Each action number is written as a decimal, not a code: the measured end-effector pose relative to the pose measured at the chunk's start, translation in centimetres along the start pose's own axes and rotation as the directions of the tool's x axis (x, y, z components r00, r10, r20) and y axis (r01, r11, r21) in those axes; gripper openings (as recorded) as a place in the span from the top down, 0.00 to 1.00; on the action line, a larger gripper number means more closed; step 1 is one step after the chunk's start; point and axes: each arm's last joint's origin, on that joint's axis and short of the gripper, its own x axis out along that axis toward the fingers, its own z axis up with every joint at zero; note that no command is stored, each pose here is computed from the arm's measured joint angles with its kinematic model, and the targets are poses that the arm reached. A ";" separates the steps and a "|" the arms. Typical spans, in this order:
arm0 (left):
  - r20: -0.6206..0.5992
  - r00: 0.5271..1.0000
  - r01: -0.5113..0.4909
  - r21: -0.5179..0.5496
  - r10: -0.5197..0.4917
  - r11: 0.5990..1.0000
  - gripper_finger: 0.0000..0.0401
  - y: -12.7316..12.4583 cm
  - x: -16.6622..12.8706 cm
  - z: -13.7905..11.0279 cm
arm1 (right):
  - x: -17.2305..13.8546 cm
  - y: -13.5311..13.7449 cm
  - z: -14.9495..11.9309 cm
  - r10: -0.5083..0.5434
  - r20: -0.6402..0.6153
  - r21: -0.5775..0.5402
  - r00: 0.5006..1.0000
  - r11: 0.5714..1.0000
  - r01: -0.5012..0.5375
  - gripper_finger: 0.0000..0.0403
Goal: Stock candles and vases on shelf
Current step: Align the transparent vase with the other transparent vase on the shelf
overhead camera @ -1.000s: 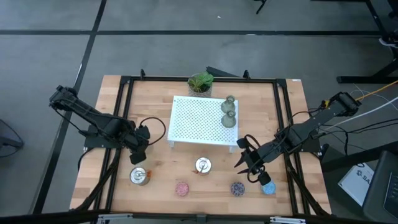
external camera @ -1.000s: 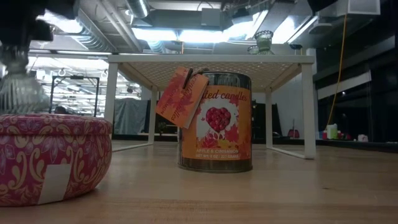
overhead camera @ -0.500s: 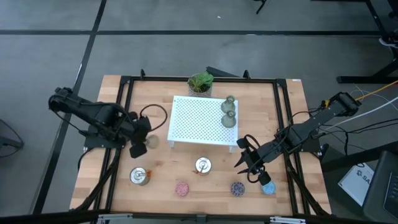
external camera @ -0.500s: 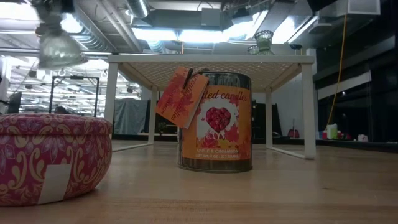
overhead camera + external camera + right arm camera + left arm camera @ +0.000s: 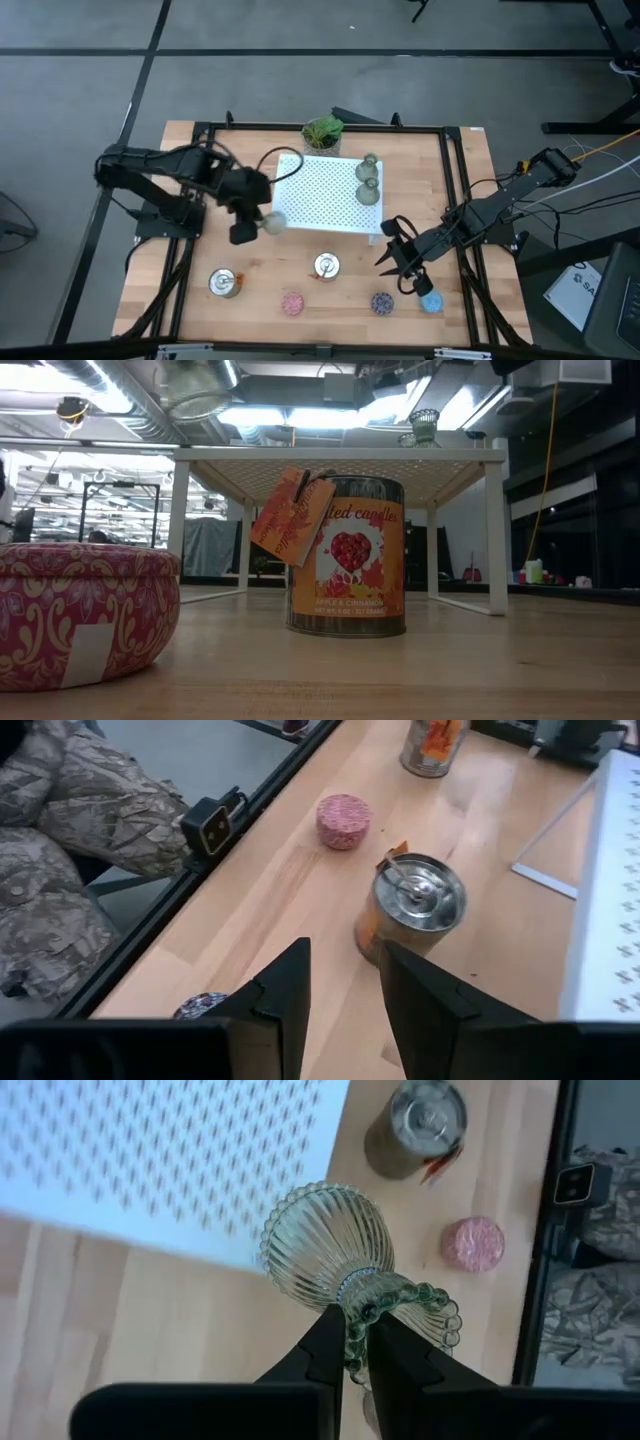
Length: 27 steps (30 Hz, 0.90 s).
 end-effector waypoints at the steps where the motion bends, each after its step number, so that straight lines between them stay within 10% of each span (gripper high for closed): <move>1: 0.001 1.000 -0.002 0.015 0.002 1.000 0.94 0.1 0.2 0.7 | 0.0 0.0 0.0 -0.009 0.000 -0.002 1.000 1.000 0.009 0.69; 15: -0.016 1.000 -0.026 0.005 0.026 1.000 0.94 4.1 3.8 9.2 | 0.0 -0.1 0.0 -0.027 0.003 -0.002 1.000 1.000 0.027 0.69; 27: -0.085 0.993 0.082 -0.079 -0.088 0.994 0.91 5.7 6.2 11.3 | 0.0 -0.1 0.0 -0.027 0.001 -0.010 1.000 1.000 0.027 0.69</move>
